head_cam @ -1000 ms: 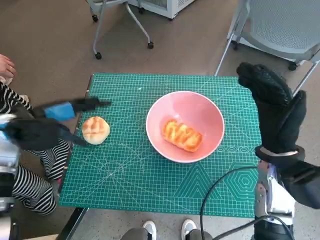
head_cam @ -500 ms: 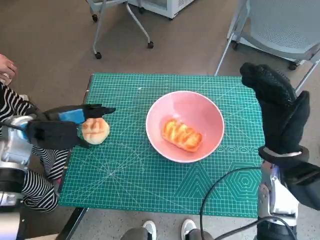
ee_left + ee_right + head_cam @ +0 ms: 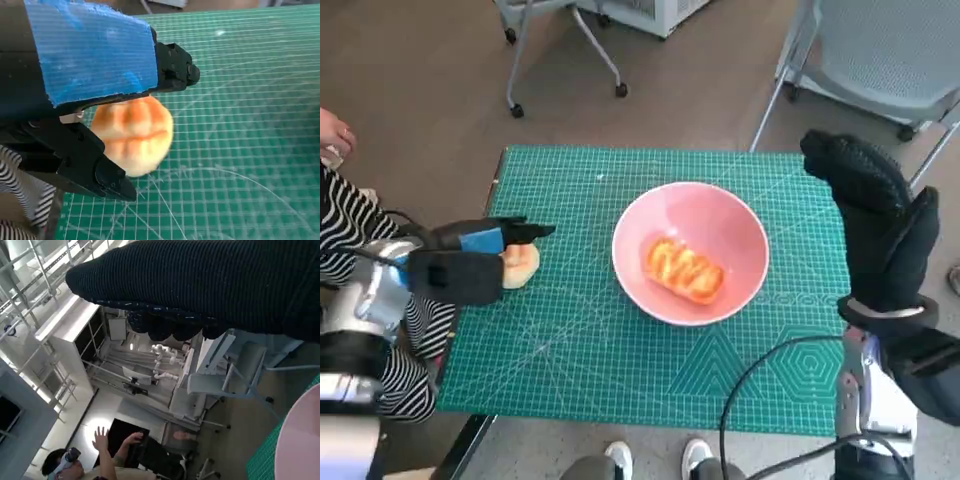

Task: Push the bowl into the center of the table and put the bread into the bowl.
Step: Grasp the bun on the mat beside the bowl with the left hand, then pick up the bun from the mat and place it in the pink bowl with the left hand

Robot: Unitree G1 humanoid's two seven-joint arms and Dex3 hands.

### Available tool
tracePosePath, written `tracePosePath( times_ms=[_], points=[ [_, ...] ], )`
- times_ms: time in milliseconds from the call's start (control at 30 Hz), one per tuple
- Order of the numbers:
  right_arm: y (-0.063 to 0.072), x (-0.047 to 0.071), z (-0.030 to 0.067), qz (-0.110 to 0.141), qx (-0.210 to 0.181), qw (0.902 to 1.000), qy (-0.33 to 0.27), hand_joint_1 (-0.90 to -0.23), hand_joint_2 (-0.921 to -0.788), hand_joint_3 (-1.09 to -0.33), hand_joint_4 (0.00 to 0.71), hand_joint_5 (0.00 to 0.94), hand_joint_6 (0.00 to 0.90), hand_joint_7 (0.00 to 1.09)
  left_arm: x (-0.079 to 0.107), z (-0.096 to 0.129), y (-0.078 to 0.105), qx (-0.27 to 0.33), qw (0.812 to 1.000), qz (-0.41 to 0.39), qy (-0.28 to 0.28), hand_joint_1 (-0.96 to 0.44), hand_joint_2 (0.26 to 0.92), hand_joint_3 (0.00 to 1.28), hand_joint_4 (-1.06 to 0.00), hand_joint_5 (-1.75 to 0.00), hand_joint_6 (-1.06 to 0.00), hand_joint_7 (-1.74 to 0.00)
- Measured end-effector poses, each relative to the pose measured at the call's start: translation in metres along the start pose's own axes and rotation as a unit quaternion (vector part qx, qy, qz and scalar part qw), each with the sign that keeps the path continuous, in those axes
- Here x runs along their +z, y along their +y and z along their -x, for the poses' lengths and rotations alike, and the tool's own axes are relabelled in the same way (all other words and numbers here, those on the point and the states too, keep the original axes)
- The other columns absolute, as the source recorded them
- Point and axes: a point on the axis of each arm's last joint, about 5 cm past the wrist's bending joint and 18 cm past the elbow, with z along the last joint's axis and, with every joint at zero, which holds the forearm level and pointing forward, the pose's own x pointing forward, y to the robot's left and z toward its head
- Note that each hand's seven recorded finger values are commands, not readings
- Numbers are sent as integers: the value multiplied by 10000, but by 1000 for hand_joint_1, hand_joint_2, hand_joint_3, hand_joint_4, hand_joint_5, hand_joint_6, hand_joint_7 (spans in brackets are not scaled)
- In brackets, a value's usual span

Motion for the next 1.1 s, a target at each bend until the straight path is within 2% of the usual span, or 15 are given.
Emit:
tracePosePath(
  times_ms=[133,167,200,233,267,300,400,667,867,1100],
  points=[
    [0,3,2,3,-3,10000,-6,-709,-921,-695,246,1,138,539,-14,-50,-50,21,9996,-194,202,125,880,15,-541,-23,-618,-55],
    [0,4,3,4,-4,10000,-7,-709,-921,-695,246,1,138,539,-15,-58,-55,46,9994,-230,237,-47,895,74,-653,-50,-597,-519],
    [0,4,5,4,-6,10000,-6,-709,-921,-695,246,1,138,539,-16,-67,-56,70,9991,-297,280,-107,900,102,-694,-57,-581,-694],
    [0,4,6,4,-7,10000,-5,-709,-921,-695,246,1,138,539,-18,-73,-54,103,9989,-342,312,-68,908,113,-685,-437,-553,-930],
    [0,4,7,5,-9,10000,-4,-708,-921,-695,246,1,138,539,-20,-77,-50,140,9986,-380,334,-43,912,124,-673,-688,-530,-1087],
    [0,5,8,5,-11,10000,-3,-707,-921,-695,246,1,138,539,-21,-81,-45,176,9983,-431,352,-27,915,118,-686,-841,-524,-1165],
    [0,4,10,5,-16,10000,0,-704,-921,-695,246,1,138,539,-30,-83,-32,292,9975,-510,384,-8,919,95,-716,-1014,-543,-1232],
    [-2,4,17,5,-23,10000,6,-702,-921,-695,247,1,138,538,-17,-32,47,589,9968,-542,7,2,920,76,-717,-1092,-584,-1249],
    [-4,12,16,15,-17,10000,-9,-706,-921,-696,246,1,138,538,94,100,310,1346,9873,-406,-734,2,920,65,-726,-1088,-598,-1235],
    [-10,17,12,22,-9,10000,-9,-713,-921,-696,246,0,137,538,369,338,682,2375,9547,-386,-1752,2,917,59,-725,-1082,-624,-1217]
  ],
)
